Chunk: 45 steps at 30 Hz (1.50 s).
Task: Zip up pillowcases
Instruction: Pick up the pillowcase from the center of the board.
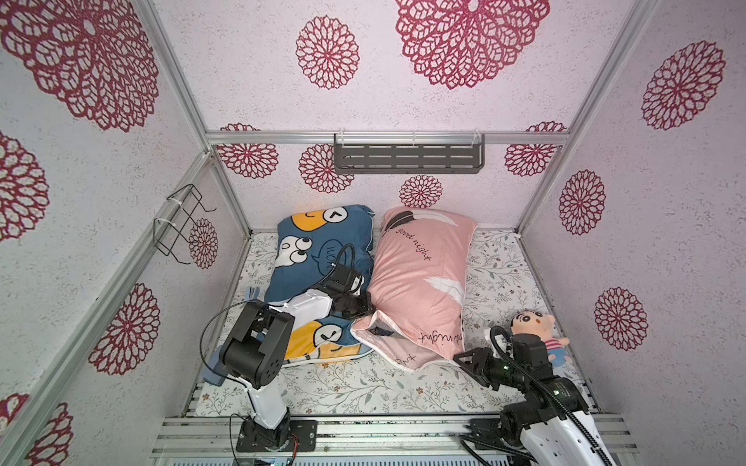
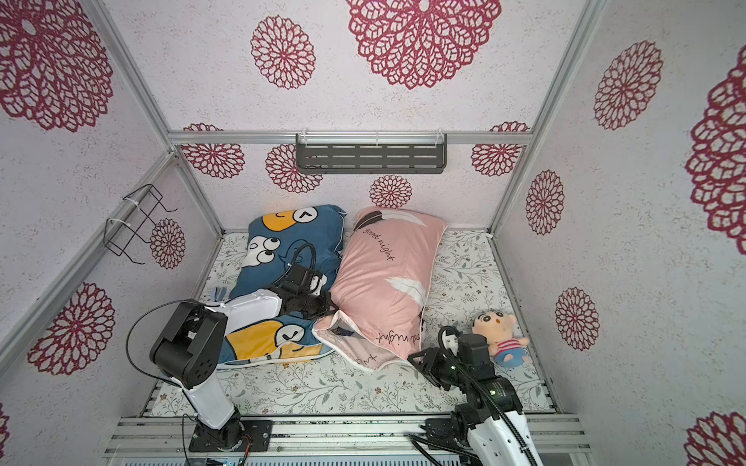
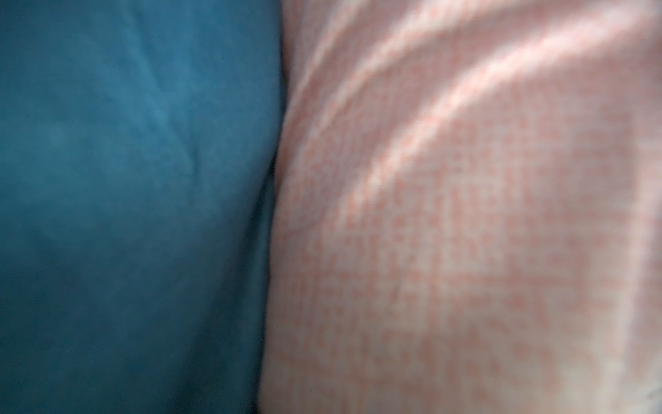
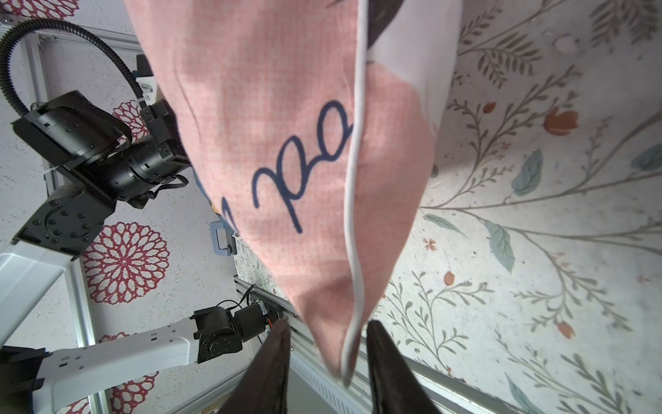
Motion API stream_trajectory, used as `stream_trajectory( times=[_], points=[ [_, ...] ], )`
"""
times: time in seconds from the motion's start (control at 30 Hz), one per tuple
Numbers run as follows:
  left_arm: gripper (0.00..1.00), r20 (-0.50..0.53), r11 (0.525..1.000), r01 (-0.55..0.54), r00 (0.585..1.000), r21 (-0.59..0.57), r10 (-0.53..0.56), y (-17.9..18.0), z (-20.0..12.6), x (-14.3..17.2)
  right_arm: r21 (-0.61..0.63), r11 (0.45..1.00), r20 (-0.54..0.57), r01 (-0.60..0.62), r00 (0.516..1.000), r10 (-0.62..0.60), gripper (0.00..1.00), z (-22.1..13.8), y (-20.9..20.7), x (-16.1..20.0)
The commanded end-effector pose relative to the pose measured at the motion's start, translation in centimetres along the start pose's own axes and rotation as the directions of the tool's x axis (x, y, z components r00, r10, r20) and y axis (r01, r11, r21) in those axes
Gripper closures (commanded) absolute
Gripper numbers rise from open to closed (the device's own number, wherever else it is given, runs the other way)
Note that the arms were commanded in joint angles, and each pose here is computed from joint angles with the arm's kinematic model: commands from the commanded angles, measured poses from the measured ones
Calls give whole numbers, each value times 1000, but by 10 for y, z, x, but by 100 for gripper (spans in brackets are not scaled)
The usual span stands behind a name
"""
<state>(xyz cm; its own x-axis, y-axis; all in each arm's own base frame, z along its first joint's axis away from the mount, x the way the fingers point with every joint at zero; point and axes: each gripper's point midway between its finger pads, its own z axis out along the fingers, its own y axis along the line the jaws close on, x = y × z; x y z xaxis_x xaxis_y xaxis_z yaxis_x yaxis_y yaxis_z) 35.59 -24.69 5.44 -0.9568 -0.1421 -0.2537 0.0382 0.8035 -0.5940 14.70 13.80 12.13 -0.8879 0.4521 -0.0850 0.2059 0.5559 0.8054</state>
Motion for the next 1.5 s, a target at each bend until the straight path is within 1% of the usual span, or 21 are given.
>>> stream_trajectory(
  times=[0.0, 0.1, 0.37, 0.5, 0.57, 0.77, 0.8, 0.83, 0.87, 0.9, 0.93, 0.97, 1.03, 1.13, 1.2, 1.27, 1.3, 1.33, 1.4, 1.43, 1.47],
  points=[
    [100, 131, 995, 29, 991, -91, -17, 23, 5, -34, -7, 1000, 16, 10, 1000, -10, 69, 2, 4, -6],
    [100, 131, 995, 31, 991, -92, -19, 23, 4, -33, -2, 1000, 19, 13, 1000, -13, 75, 4, 3, -7],
    [100, 161, 995, 49, 986, -84, -35, 22, 1, -36, -40, 999, 30, 9, 1000, -7, 70, 6, 8, -7],
    [100, 163, 995, 50, 986, -82, -36, 21, 1, -37, -39, 999, 29, 12, 1000, -11, 71, 8, 8, -6],
    [100, 163, 995, 52, 986, -81, -38, 21, 1, -37, -40, 999, 28, 13, 1000, -12, 75, 9, 8, -6],
    [100, 165, 995, 59, 985, -80, -45, 22, 2, -35, -24, 1000, 33, 18, 999, -17, 99, 8, 7, -5],
    [100, 163, 995, 59, 986, -78, -45, 21, 1, -35, -21, 1000, 34, 20, 999, -19, 100, 7, 7, -6],
    [94, 163, 995, 54, 986, -79, -41, 20, -1, -36, -14, 1000, 35, 22, 999, -21, 100, 6, 8, -6],
    [76, 165, 996, 37, 986, -79, -24, 17, -7, -37, -2, 1000, 43, 29, 999, -29, 100, 3, 8, -7],
    [52, 171, 996, 11, 985, -92, 5, 13, -17, -39, 17, 999, 47, 37, 998, -38, 100, 0, 9, -8],
    [36, 183, 992, -12, 982, -122, 34, 12, -28, -41, 43, 998, 49, 41, 998, -43, 100, -3, 8, -9],
    [23, 201, 984, -45, 976, -171, 79, 10, -47, -45, 83, 995, 51, 49, 997, -53, 100, -6, 7, -10],
    [3, 241, 952, -98, 955, -289, 172, 8, -90, -54, 160, 985, 48, 65, 996, -74, 100, -12, 4, -14],
    [2, 287, 902, -154, 915, -404, 285, -6, -160, -61, 233, 967, 37, 101, 993, -113, 100, -16, 6, -22],
    [2, 324, 896, -173, 891, -409, 319, -24, -198, -59, 241, 963, 31, 122, 991, -134, 100, -15, 13, -26],
    [2, 362, 903, -195, 868, -383, 341, -45, -225, -52, 243, 959, 19, 144, 988, -154, 100, -9, 19, -29],
    [1, 375, 914, -204, 864, -351, 337, -55, -231, -47, 244, 957, 11, 157, 986, -164, 100, -6, 21, -30],
    [1, 377, 934, -223, 869, -279, 320, -70, -229, -39, 238, 956, 0, 173, 984, -178, 100, -2, 25, -30],
    [7, 356, 968, -249, 903, -22, 240, -114, -208, -21, 212, 957, -16, 198, 980, -199, 100, 7, 35, -31],
    [9, 313, 958, -250, 929, 139, 197, -140, -187, -7, 184, 960, -22, 211, 977, -211, 100, 12, 42, -32],
    [11, 277, 935, -237, 947, 265, 162, -161, -171, 3, 156, 963, -23, 219, 976, -218, 100, 16, 50, -33]
  ],
)
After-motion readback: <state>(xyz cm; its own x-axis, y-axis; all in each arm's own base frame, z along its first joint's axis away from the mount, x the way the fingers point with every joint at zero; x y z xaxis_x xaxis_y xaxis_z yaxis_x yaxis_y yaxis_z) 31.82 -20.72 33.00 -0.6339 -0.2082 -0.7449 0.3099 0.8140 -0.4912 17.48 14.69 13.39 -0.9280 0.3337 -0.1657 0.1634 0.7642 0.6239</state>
